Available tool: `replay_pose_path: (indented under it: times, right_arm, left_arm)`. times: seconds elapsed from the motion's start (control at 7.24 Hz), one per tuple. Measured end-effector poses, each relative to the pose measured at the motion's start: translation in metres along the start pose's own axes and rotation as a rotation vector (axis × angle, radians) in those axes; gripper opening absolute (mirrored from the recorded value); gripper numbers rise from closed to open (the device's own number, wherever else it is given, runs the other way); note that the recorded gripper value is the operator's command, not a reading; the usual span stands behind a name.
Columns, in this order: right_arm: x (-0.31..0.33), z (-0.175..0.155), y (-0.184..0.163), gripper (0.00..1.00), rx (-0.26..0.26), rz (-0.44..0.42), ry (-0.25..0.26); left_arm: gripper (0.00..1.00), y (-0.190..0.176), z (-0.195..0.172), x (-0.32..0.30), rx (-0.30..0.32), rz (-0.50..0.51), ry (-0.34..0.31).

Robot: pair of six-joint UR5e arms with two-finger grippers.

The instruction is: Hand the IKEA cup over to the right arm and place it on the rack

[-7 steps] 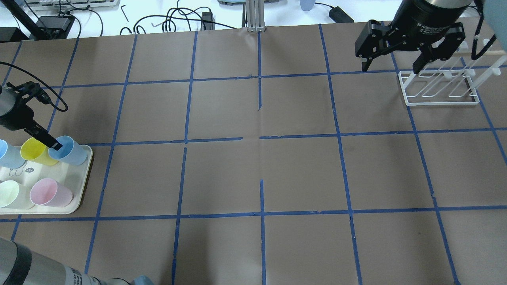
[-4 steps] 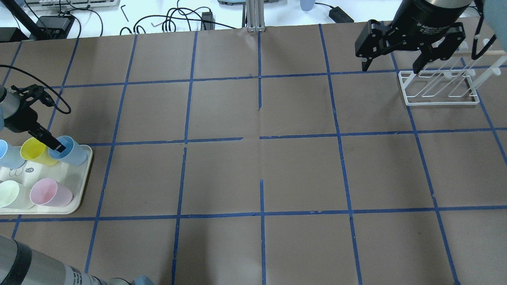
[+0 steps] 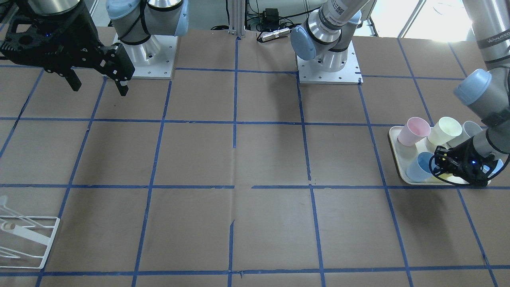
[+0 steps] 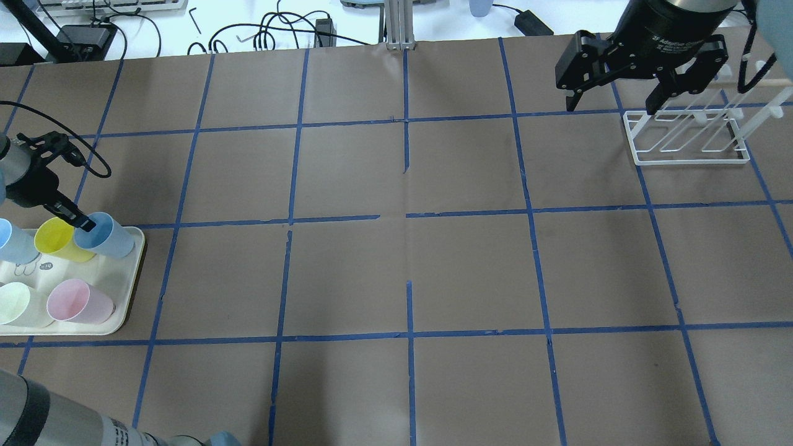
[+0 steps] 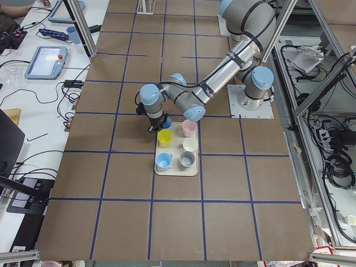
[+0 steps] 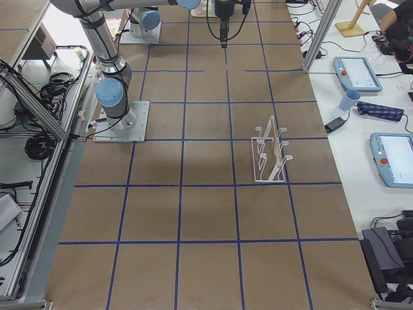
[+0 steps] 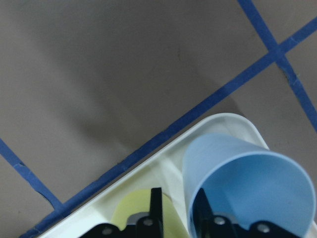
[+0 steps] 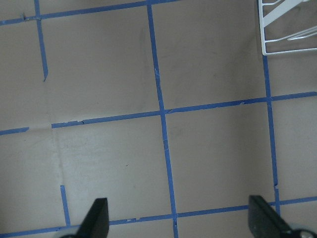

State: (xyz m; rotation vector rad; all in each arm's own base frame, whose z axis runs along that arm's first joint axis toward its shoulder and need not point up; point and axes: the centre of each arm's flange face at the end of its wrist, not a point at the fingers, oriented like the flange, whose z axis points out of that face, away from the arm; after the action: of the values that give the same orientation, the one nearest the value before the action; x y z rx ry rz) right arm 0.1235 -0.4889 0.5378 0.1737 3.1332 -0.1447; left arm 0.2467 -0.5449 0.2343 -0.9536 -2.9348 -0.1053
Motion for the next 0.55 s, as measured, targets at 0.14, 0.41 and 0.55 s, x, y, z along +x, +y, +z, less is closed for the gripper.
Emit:
replay_pose_path:
  times: [0.14,0.41,0.55]
  right_arm:
    - [0.0,0.0,0.0,1.0,0.0,0.0,0.0]
    - [0.0,0.0,0.0,1.0,0.0,0.0,0.0]
    - [0.0,0.0,0.0,1.0,0.0,0.0,0.0]
  left_arm:
    - [0.0,0.0,-0.002,0.001,0.002,0.001,0.0]
    - [0.0,-0.002,-0.012,0.004,0.026,0.002,0.007]
    - [0.0,-0.005,-0.025,0.011,0.061,0.002,0.034]
